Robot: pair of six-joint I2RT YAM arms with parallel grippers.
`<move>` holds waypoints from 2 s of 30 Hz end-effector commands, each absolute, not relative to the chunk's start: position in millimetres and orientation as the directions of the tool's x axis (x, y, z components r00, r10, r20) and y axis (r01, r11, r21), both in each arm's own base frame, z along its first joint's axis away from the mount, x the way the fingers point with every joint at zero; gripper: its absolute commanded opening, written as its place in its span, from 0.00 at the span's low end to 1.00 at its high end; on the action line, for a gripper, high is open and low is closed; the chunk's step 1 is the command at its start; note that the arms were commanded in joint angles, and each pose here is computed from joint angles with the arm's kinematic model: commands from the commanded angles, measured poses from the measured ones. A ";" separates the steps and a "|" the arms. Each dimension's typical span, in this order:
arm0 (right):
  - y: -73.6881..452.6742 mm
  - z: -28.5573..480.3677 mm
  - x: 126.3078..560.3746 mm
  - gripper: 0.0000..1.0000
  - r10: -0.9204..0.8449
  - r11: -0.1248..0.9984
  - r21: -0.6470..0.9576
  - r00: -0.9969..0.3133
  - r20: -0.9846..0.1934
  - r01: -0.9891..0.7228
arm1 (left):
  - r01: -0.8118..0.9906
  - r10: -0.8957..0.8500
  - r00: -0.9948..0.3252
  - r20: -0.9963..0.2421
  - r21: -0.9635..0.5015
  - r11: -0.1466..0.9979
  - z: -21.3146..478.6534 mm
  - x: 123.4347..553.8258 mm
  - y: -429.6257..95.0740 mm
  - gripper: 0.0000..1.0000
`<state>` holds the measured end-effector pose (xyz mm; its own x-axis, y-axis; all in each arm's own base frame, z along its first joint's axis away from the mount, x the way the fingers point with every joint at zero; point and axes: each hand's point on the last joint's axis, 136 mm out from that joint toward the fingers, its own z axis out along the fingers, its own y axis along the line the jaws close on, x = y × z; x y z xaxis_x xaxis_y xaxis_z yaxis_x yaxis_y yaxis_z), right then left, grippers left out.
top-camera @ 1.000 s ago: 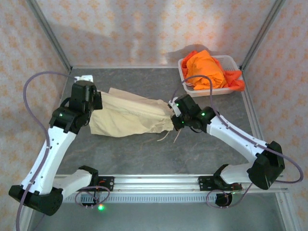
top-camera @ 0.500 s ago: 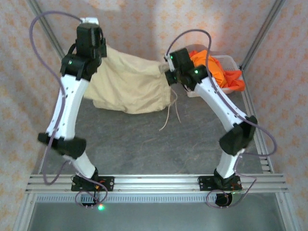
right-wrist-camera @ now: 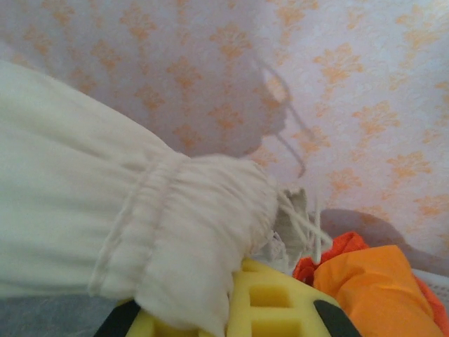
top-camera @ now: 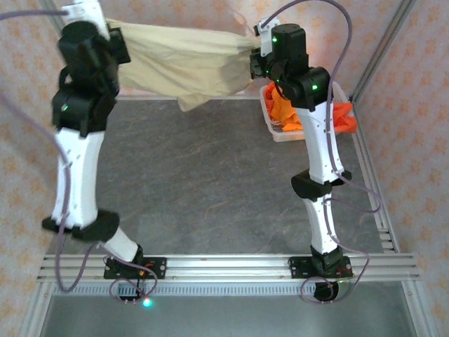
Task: Fold and stack the shorts
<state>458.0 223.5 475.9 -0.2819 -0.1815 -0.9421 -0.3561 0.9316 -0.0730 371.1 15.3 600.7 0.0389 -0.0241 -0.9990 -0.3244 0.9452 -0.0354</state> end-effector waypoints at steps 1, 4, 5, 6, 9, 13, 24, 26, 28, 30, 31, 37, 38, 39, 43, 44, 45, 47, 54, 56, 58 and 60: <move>224.6 425.1 447.5 0.01 -0.274 0.908 -0.080 -0.439 -0.856 -0.411 | -0.323 -0.040 0.123 -0.992 -0.078 0.943 605.9 345.9 22.2 0.00; 230.7 385.2 438.5 0.05 -0.337 0.888 -0.066 -0.546 -0.767 -0.455 | -0.293 -0.036 0.073 -0.997 -0.056 0.955 562.9 333.7 18.0 0.00; 231.1 372.8 433.3 0.06 -0.364 0.883 -0.074 -0.577 -0.731 -0.464 | -0.288 -0.039 0.056 -0.998 -0.053 0.956 548.4 328.1 17.9 0.00; 230.4 361.7 428.1 0.06 -0.391 0.881 -0.092 -0.603 -0.695 -0.465 | -0.283 -0.036 0.023 -0.999 -0.041 0.958 528.4 324.7 17.3 0.00; 229.4 331.8 409.0 0.07 -0.474 0.861 -0.149 -0.657 -0.587 -0.487 | -0.278 -0.050 -0.057 -0.997 -0.032 0.960 484.8 312.7 18.2 0.00; 238.2 303.5 385.5 0.08 -0.508 0.840 -0.161 -0.646 -0.570 -0.518 | -0.257 -0.057 -0.189 -0.980 -0.006 0.966 432.6 306.0 14.5 0.00; 226.4 176.1 315.5 0.08 -0.412 0.877 0.028 -0.779 -0.473 -0.480 | -0.263 0.001 -0.542 -0.841 0.171 0.949 324.8 297.9 21.9 0.00; 225.4 168.5 313.6 0.08 -0.400 0.884 0.033 -0.791 -0.463 -0.466 | -0.273 0.012 -0.542 -0.841 0.189 0.943 326.0 302.5 24.0 0.00; 225.5 166.8 316.1 0.08 -0.395 0.890 0.025 -0.795 -0.460 -0.456 | -0.281 0.028 -0.538 -0.843 0.211 0.936 330.4 312.8 25.4 0.00; 225.4 169.1 324.8 0.09 -0.391 0.897 0.000 -0.794 -0.466 -0.441 | -0.278 0.048 -0.550 -0.834 0.238 0.931 334.0 328.1 24.3 0.00; 225.7 169.6 328.8 0.09 -0.391 0.900 -0.011 -0.794 -0.465 -0.436 | -0.277 0.055 -0.567 -0.822 0.253 0.927 332.5 336.8 24.0 0.00; 227.1 156.1 358.2 0.12 -0.408 0.908 -0.096 -0.815 -0.412 -0.407 | -0.274 0.092 -0.631 -0.770 0.333 0.902 324.2 392.3 21.7 0.00; 226.8 152.6 363.3 0.13 -0.405 0.911 -0.101 -0.824 -0.397 -0.399 | -0.274 0.100 -0.640 -0.762 0.348 0.897 322.3 400.8 22.1 0.00; 226.9 146.9 367.1 0.14 -0.403 0.913 -0.104 -0.833 -0.380 -0.394 | -0.274 0.102 -0.651 -0.752 0.359 0.892 318.9 408.9 22.4 0.00; 229.0 130.8 385.8 0.17 -0.382 0.923 -0.097 -0.857 -0.344 -0.373 | -0.267 0.085 -0.697 -0.712 0.368 0.891 298.1 441.3 25.2 0.01; 230.3 127.8 390.5 0.18 -0.379 0.924 -0.093 -0.861 -0.339 -0.370 | -0.259 0.080 -0.711 -0.699 0.365 0.894 290.8 449.1 24.5 0.02; 231.7 126.4 395.5 0.19 -0.374 0.926 -0.087 -0.864 -0.337 -0.367 | -0.257 0.074 -0.723 -0.687 0.366 0.894 284.0 456.4 25.0 0.04; 234.2 122.2 404.3 0.23 -0.367 0.929 -0.077 -0.869 -0.330 -0.363 | -0.246 0.066 -0.747 -0.661 0.367 0.897 270.5 468.8 24.5 0.06; 233.7 115.0 437.3 0.58 -0.323 0.945 -0.063 -0.895 -0.306 -0.320 | -0.237 -0.013 -0.786 -0.618 0.282 0.930 237.4 516.5 23.7 0.38; 237.6 137.0 443.7 0.69 -0.290 0.954 -0.026 -0.891 -0.349 -0.300 | -0.226 -0.046 -0.768 -0.639 0.204 0.953 254.9 526.1 16.7 0.59; 245.1 162.3 441.9 0.77 -0.256 0.955 0.035 -0.881 -0.399 -0.294 | -0.222 -0.067 -0.740 -0.669 0.150 0.963 277.8 524.9 10.8 0.77; 259.7 183.7 430.7 0.80 -0.203 0.944 0.152 -0.879 -0.432 -0.293 | -0.216 -0.098 -0.717 -0.690 0.085 0.973 293.7 514.1 3.0 0.86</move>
<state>446.5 246.0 130.7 -0.8884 -0.2762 -0.3668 -0.3045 0.9523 0.0205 540.6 14.6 238.8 -0.7658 -0.0432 -0.6417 -0.2251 0.9526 0.2045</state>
